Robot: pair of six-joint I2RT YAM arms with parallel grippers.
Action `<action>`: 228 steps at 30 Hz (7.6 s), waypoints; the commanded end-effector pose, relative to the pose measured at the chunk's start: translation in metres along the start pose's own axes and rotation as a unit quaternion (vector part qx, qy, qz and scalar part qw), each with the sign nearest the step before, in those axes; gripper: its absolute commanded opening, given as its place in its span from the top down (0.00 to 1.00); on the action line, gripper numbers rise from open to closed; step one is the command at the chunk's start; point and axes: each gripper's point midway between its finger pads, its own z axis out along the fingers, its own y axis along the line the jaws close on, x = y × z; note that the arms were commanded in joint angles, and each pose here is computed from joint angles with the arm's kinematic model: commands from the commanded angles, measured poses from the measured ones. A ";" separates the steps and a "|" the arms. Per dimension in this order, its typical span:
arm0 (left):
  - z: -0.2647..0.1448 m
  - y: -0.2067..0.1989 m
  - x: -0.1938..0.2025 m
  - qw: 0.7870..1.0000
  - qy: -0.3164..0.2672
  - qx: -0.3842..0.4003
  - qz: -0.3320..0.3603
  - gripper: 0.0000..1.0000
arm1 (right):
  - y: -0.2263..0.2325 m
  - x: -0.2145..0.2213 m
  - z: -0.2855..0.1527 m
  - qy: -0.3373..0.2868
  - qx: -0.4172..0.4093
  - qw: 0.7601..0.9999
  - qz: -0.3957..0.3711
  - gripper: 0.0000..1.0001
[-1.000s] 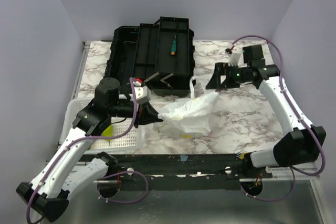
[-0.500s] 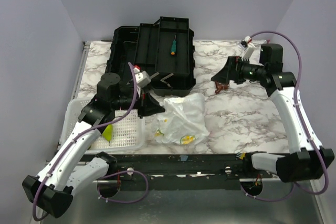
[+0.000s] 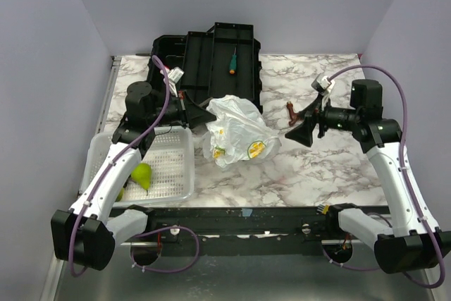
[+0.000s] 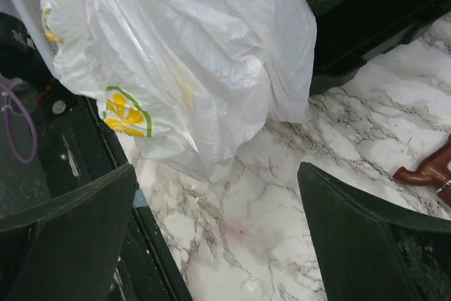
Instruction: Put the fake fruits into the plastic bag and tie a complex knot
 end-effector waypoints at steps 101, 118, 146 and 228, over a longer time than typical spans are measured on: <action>-0.052 -0.036 0.034 0.900 0.113 0.019 0.421 0.32 | 0.119 -0.017 0.057 -0.111 -0.130 0.935 -0.310 0.99; -0.017 0.011 0.104 0.801 0.194 0.051 0.564 0.01 | 0.150 -0.022 0.038 -0.166 -0.196 0.894 -0.368 0.99; -0.073 0.047 0.035 0.863 0.085 -0.063 0.494 0.89 | 0.107 -0.013 0.010 -0.085 -0.031 0.974 -0.206 0.99; -0.033 -0.086 0.007 0.852 0.070 0.055 0.517 0.04 | 0.142 -0.014 0.041 0.048 -0.195 0.971 -0.131 0.99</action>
